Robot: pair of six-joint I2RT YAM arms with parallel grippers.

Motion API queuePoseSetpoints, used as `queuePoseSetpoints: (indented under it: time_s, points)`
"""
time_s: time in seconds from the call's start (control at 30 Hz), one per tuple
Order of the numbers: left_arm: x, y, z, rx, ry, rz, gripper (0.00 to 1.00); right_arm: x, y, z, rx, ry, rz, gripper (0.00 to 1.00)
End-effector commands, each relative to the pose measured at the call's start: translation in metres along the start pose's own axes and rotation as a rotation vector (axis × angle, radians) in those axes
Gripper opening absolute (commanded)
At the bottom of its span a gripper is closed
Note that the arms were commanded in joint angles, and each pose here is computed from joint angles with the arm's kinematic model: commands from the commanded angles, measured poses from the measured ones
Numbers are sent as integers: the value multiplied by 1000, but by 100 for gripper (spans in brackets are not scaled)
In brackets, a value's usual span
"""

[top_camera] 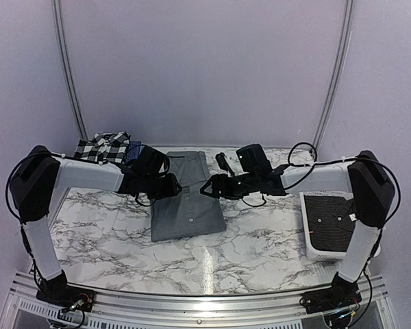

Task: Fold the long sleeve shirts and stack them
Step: Smooth out the 2/3-rectangle-folded shirt at the center of the board.

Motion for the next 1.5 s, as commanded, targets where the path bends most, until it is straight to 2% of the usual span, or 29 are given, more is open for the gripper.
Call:
queuePoseSetpoints:
  time_s: [0.0, 0.1, 0.23, 0.3, 0.6, 0.83, 0.97, 1.2, 1.47]
  points:
    - [12, 3, 31, 42, -57, -1, 38, 9, 20, -25, 48, 25, 102, 60]
    - [2, 10, 36, 54, -40, 10, 34, 19, 23, -43, 92, 6, 126, 44]
    - [-8, 28, 32, 83, -8, 30, 24, 28, 10, -72, 114, 13, 106, 32]
    - [-7, 35, 29, 76, -4, 34, 20, 32, -2, -83, 123, 7, 75, 29]
    - [-5, 54, -17, 47, 99, 15, 13, 22, -72, -90, 60, -39, -170, 27]
    - [-14, 68, -34, 76, 140, 37, 13, 0, -84, -75, 44, -62, -278, 25]
    - [-12, 67, -30, 66, 135, 36, 13, 0, -77, -67, 49, -67, -267, 26]
    - [10, 46, -12, 4, 72, 15, 14, 35, -46, -57, 93, -113, -135, 27]
    - [14, 40, 10, 9, 31, 24, 14, 44, -73, -81, 87, -113, -188, 27]
Point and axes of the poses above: each gripper's point midway between its finger pads, its own z axis back along the fingers, its own y axis along the line the jaws close on, x = y × z, the point moved 8 cm from there along z, back along the fingers, and after that the axes turned 5 degrees about -z, right-handed, at the moved point
